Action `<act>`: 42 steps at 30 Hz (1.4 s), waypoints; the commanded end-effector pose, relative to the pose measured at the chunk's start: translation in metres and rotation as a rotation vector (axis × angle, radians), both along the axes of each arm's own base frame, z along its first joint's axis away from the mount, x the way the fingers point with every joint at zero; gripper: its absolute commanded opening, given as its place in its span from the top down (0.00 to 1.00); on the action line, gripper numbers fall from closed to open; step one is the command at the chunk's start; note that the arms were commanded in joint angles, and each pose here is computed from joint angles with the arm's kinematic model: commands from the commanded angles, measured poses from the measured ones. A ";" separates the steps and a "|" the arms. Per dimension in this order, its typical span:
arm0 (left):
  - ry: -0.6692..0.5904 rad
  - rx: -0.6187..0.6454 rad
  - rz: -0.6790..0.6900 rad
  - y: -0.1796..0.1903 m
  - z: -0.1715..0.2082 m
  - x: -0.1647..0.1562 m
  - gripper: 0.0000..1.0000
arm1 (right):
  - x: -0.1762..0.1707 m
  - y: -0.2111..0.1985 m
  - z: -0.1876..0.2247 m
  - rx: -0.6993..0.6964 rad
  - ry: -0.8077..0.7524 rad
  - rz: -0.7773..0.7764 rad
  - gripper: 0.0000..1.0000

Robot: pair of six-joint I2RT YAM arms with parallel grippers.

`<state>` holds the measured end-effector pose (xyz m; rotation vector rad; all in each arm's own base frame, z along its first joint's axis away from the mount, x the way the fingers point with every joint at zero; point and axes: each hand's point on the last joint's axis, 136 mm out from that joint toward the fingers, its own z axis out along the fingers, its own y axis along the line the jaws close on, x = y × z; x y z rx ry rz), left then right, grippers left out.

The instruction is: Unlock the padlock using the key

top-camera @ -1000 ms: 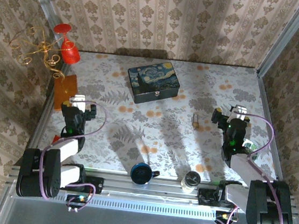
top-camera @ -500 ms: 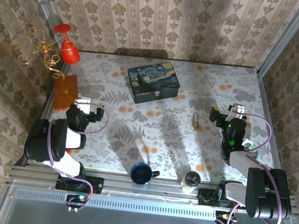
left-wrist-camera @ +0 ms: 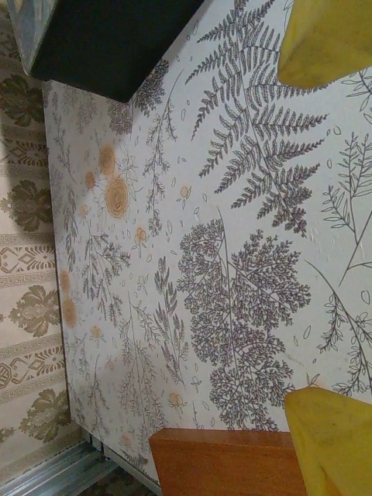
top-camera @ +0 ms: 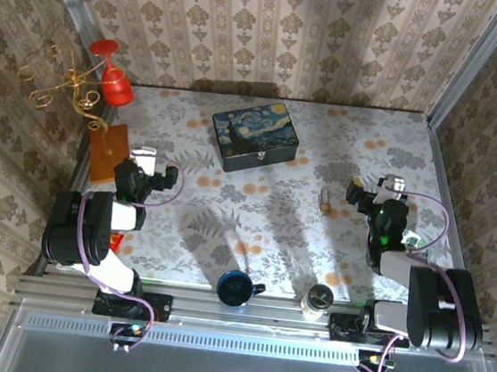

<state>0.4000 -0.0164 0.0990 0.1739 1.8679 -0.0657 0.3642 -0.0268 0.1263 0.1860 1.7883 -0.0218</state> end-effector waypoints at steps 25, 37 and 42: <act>0.007 0.016 -0.003 0.000 -0.001 -0.001 0.00 | 0.034 0.039 -0.027 -0.022 0.113 0.251 0.00; 0.005 0.030 -0.001 -0.001 0.000 -0.001 0.00 | 0.033 0.039 -0.028 -0.025 0.113 0.250 0.00; 0.006 0.032 -0.001 -0.001 0.000 -0.001 0.00 | 0.033 0.040 -0.028 -0.025 0.114 0.251 0.00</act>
